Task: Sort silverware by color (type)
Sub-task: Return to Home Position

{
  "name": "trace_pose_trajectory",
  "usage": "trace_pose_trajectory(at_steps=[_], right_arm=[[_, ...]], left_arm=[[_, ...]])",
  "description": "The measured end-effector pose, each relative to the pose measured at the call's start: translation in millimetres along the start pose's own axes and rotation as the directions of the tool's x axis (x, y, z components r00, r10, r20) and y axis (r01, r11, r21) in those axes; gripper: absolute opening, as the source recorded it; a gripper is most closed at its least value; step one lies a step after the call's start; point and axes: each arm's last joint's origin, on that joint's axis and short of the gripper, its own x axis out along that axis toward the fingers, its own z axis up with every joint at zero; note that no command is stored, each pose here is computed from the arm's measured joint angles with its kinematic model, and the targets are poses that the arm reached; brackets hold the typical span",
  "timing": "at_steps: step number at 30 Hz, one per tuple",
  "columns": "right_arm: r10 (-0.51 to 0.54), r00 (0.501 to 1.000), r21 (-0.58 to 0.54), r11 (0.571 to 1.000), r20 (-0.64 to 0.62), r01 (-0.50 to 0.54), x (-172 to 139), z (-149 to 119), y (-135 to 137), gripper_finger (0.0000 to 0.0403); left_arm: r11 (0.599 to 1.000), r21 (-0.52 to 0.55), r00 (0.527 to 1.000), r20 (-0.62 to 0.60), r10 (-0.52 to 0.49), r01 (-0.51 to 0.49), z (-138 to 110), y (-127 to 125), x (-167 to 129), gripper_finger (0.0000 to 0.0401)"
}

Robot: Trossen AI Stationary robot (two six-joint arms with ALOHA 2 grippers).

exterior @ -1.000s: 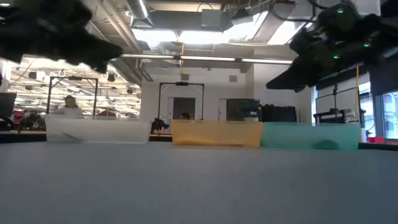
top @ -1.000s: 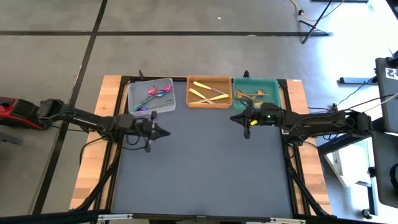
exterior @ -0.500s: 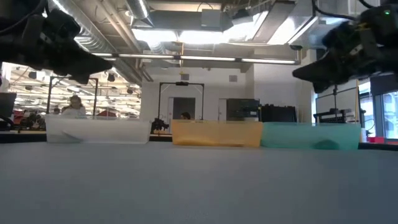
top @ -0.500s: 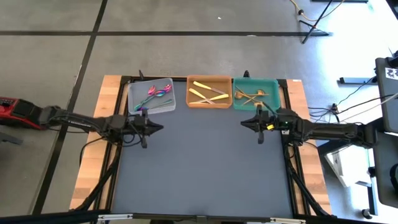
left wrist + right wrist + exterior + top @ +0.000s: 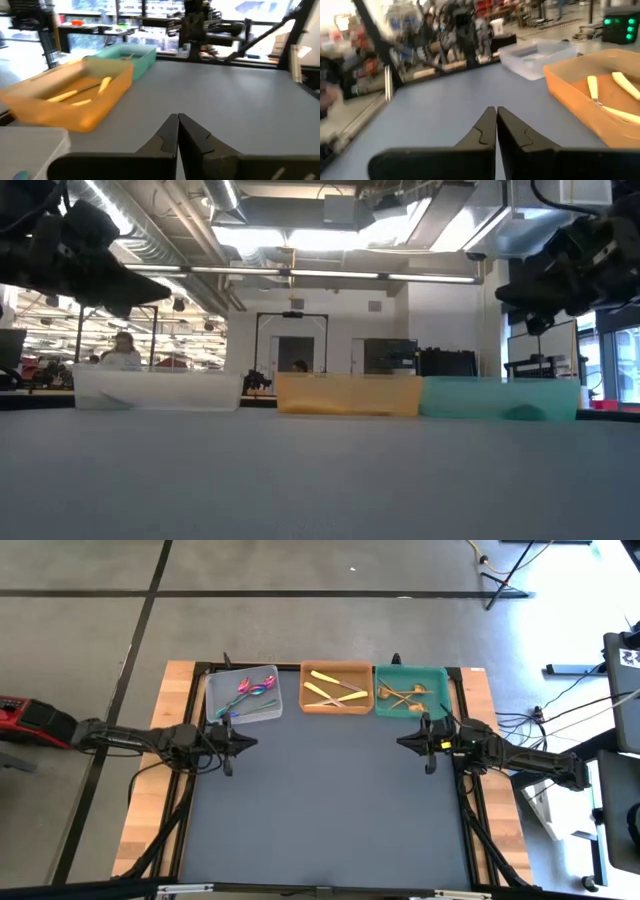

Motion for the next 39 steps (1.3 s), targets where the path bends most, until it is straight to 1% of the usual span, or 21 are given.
trace_pose_trajectory(at_steps=[2,6,11,14,18,39], right_arm=[[-0.014,0.999,0.043,0.999,0.033,0.012,-1.9,2.4,0.4,0.0005],[-0.084,0.993,0.053,0.995,0.082,0.08,-5.2,5.0,-0.7,0.0005],[-0.154,0.985,0.056,0.987,0.082,0.15,-5.2,4.0,-3.0,0.0005],[-0.172,0.983,0.058,0.984,0.068,0.168,-4.3,2.7,-4.0,0.0005],[-0.172,0.983,0.025,0.985,0.067,0.171,-4.3,2.7,-4.0,0.0005],[-0.169,0.983,0.023,0.986,0.066,0.167,-4.3,2.7,-3.8,0.0005]], left_arm=[[1.0,-0.012,1.0,0.015,0.011,-0.011,1.2,0.6,-1.3,0.0001],[1.0,-0.025,0.999,0.038,0.018,-0.017,3.2,1.1,-2.8,0.0003],[0.999,-0.027,0.998,0.05,0.031,-0.03,4.1,1.6,-3.5,0.0005],[0.999,-0.04,0.998,0.05,0.033,-0.031,4.1,1.7,-3.4,0.0002],[0.998,-0.05,0.998,0.049,0.029,-0.026,4.1,1.5,-3.4,0.0001],[0.998,-0.05,0.998,0.049,0.028,-0.026,4.1,1.5,-3.4,0.0]])
